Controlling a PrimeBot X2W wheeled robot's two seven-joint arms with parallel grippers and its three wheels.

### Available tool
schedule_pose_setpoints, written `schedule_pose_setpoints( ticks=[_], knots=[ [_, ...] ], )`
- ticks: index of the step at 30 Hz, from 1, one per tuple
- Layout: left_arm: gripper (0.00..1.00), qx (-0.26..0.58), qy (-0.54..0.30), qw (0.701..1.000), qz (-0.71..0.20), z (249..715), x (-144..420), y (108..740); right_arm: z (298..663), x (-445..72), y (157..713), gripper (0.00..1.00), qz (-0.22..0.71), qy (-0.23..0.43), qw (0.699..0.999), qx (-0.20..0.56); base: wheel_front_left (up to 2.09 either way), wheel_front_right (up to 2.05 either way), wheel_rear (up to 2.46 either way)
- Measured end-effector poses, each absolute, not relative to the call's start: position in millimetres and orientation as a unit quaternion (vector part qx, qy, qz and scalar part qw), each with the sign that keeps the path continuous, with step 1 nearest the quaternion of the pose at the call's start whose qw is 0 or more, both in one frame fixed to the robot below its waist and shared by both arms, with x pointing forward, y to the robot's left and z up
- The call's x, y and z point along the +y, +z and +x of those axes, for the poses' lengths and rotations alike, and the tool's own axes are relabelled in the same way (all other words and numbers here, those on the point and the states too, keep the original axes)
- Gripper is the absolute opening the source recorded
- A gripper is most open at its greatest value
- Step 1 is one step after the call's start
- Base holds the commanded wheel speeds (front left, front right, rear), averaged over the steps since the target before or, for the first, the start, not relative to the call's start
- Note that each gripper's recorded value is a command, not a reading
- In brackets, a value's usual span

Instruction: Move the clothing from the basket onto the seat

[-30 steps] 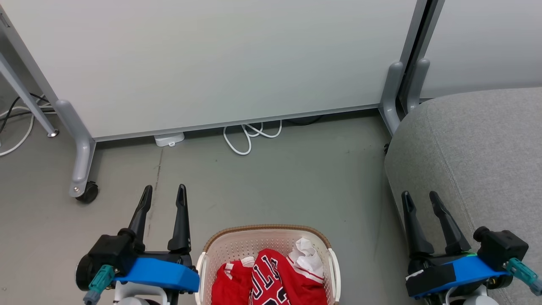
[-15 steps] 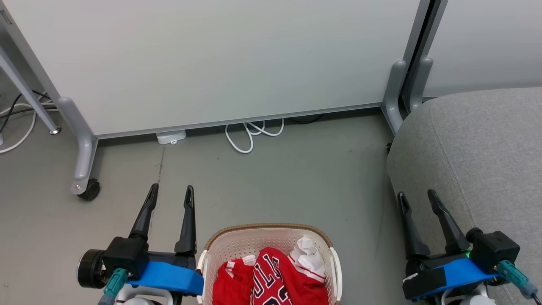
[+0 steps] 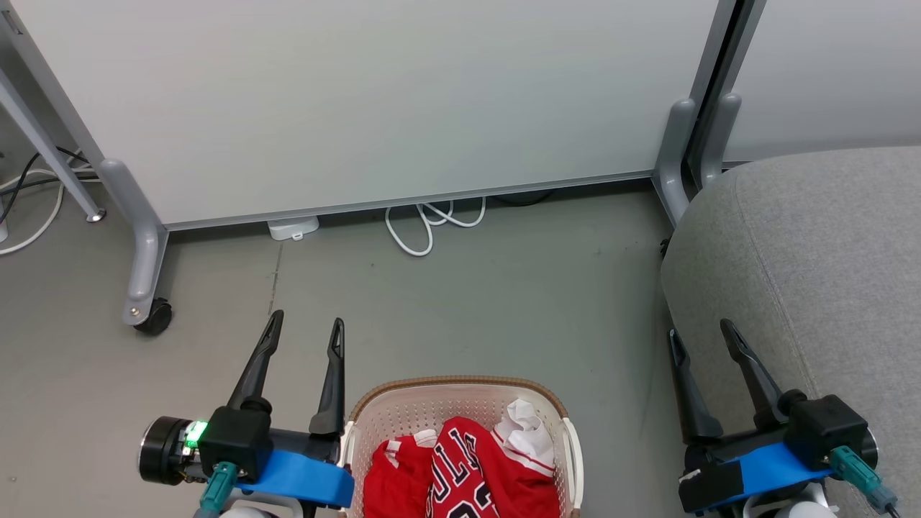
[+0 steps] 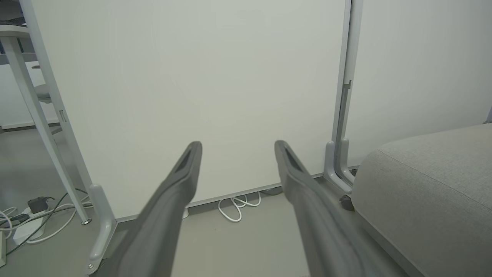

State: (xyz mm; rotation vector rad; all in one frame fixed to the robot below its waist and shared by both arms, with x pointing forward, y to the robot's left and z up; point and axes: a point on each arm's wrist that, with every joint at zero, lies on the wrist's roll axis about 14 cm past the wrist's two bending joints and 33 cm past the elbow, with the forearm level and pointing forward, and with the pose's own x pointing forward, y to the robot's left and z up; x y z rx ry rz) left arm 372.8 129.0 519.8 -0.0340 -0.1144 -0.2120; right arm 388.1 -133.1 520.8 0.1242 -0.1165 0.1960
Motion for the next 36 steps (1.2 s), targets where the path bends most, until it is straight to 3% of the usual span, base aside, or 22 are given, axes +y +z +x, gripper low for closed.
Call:
schedule_pose_setpoints(
  ticks=[20, 36],
  knots=[
    [1.00, -0.054, -0.112, 0.992, -0.002, 373, 127, 516, 390, -130, 519, 1.00, 0.046, 0.103, 0.992, -0.059, 0.00, 0.00, 0.00],
    [1.00, 0.011, -0.245, 0.968, 0.054, 412, 72, 471, 413, -139, 505, 1.00, 0.050, 0.090, 0.994, -0.043, 0.00, 0.00, 0.00]
  ],
)
